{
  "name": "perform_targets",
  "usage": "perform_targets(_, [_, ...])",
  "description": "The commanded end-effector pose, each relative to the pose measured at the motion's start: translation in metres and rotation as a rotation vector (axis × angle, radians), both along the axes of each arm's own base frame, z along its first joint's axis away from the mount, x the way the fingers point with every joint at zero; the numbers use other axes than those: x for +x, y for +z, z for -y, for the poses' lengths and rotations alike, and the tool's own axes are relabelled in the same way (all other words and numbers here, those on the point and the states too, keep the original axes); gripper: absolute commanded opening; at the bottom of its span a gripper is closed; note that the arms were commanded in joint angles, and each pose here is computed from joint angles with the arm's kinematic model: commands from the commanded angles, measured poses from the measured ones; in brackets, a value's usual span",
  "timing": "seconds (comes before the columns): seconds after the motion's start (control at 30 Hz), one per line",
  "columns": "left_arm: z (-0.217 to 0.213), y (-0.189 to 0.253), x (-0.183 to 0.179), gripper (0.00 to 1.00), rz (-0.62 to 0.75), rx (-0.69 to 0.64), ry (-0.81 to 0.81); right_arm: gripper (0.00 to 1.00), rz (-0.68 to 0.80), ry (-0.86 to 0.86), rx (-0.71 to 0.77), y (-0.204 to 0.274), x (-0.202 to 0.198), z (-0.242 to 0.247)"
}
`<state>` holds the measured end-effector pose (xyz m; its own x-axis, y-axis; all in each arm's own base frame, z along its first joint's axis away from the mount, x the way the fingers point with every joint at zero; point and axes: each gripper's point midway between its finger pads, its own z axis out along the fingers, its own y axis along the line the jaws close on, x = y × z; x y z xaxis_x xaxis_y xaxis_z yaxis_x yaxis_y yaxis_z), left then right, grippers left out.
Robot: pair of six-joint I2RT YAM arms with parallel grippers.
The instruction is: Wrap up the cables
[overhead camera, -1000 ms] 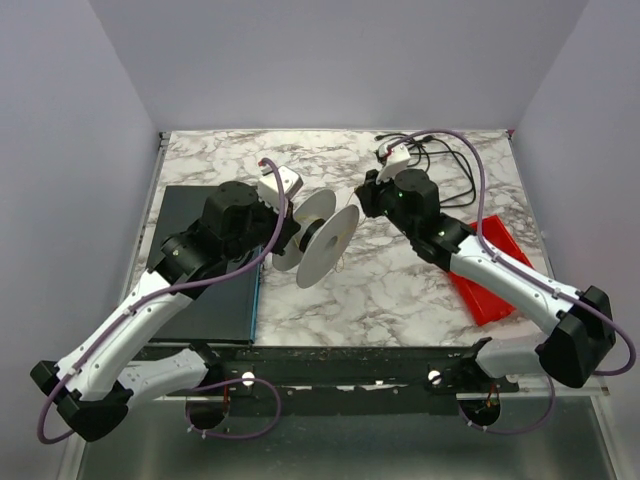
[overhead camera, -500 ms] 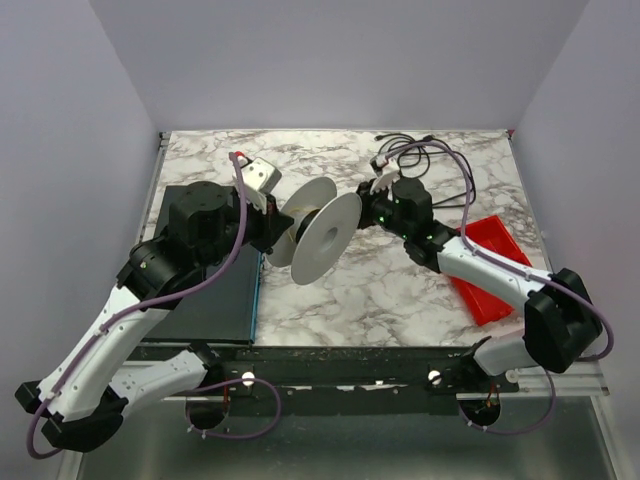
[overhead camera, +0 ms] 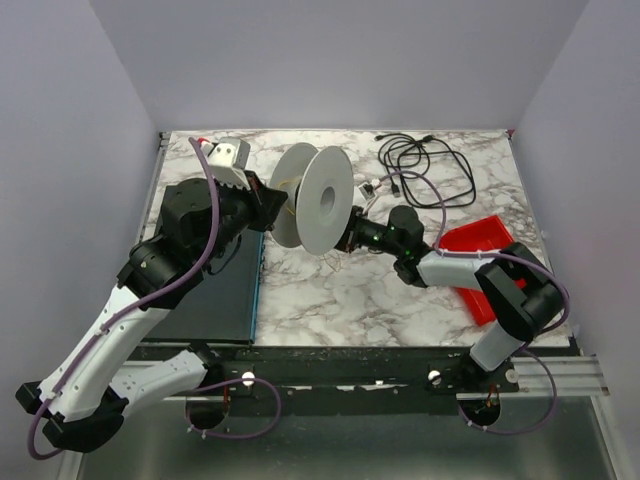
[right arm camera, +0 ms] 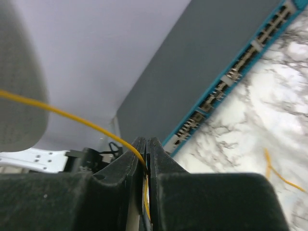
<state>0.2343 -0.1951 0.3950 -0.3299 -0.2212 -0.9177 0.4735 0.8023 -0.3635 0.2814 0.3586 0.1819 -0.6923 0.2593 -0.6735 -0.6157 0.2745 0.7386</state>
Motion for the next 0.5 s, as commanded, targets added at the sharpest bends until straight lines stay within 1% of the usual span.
perform_targets(0.0, [-0.017,0.039,0.027,0.0,0.061,-0.188,0.207,0.12,0.027,0.134,0.146,0.035,-0.032,-0.019])
perform_targets(0.13, [-0.034,0.033,0.05,0.0,0.03,-0.173,0.376,0.12,0.023,0.194,0.144,0.034,-0.059,-0.036])
perform_targets(0.2, [-0.039,0.029,0.059,0.0,0.012,-0.17,0.433,0.12,0.017,0.227,0.151,0.033,-0.073,-0.042])
perform_targets(0.33, [-0.043,0.025,0.07,0.0,0.0,-0.165,0.487,0.12,0.01,0.292,0.182,0.036,-0.097,-0.051])
perform_targets(0.47, [-0.051,0.018,0.078,0.0,-0.008,-0.125,0.551,0.11,0.006,0.346,0.199,0.042,-0.115,-0.058])
